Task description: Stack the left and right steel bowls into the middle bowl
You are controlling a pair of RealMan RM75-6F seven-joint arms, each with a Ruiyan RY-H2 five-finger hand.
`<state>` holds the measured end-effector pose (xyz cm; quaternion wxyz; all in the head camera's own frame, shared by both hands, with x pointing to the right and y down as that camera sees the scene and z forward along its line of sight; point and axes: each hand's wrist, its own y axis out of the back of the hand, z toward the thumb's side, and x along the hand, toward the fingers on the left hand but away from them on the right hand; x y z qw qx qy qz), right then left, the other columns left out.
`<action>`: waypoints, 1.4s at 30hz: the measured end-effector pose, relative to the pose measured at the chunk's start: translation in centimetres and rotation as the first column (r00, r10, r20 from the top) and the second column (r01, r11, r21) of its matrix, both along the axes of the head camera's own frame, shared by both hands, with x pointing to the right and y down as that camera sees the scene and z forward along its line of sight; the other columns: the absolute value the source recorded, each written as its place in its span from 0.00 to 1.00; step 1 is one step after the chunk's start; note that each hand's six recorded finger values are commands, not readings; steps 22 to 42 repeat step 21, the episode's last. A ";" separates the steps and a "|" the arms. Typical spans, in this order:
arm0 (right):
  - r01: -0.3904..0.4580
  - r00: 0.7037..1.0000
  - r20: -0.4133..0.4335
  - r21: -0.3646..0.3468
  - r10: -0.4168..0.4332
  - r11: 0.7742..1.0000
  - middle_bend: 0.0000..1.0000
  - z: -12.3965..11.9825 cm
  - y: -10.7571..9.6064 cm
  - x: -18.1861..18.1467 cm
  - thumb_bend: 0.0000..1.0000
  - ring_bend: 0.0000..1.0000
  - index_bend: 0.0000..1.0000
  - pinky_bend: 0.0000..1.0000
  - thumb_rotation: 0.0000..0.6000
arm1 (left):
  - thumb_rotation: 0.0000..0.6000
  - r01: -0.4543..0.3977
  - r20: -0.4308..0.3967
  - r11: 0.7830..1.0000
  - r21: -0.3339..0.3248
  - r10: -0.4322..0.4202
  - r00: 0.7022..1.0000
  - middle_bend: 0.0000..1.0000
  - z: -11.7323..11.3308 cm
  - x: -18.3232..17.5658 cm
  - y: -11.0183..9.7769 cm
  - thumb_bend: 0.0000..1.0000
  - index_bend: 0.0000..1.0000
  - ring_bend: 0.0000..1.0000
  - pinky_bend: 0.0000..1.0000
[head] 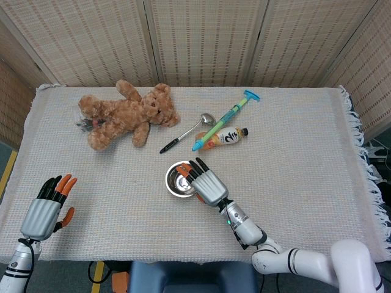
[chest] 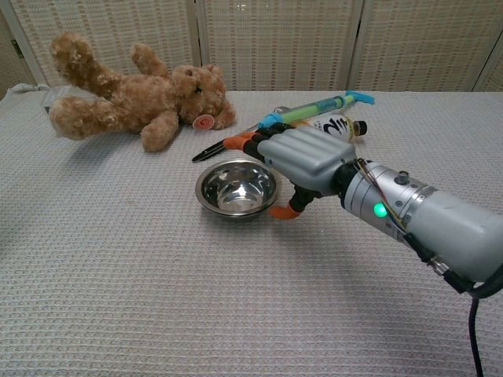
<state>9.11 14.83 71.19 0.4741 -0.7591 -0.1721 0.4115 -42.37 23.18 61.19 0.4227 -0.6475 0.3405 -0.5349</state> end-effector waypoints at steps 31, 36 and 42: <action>-0.503 0.827 -0.112 0.289 0.550 0.815 0.00 -11.2 6.2 29.5 0.12 0.00 0.00 0.00 1.00 | 1.00 0.017 0.100 1.000 0.015 -0.019 0.995 0.00 -0.1 -0.2 0.3 0.45 0.00 0.00 0.09; -0.503 0.827 -0.112 0.289 0.550 0.815 0.00 -11.2 6.2 29.5 0.12 0.00 0.00 0.00 1.00 | 1.00 0.017 0.100 1.000 0.015 -0.019 0.995 0.00 -0.1 -0.2 0.3 0.45 0.00 0.00 0.09; -0.503 0.827 -0.112 0.289 0.550 0.815 0.00 -11.2 6.2 29.5 0.12 0.00 0.00 0.00 1.00 | 1.00 0.017 0.100 1.000 0.015 -0.019 0.995 0.00 -0.1 -0.2 0.3 0.45 0.00 0.00 0.09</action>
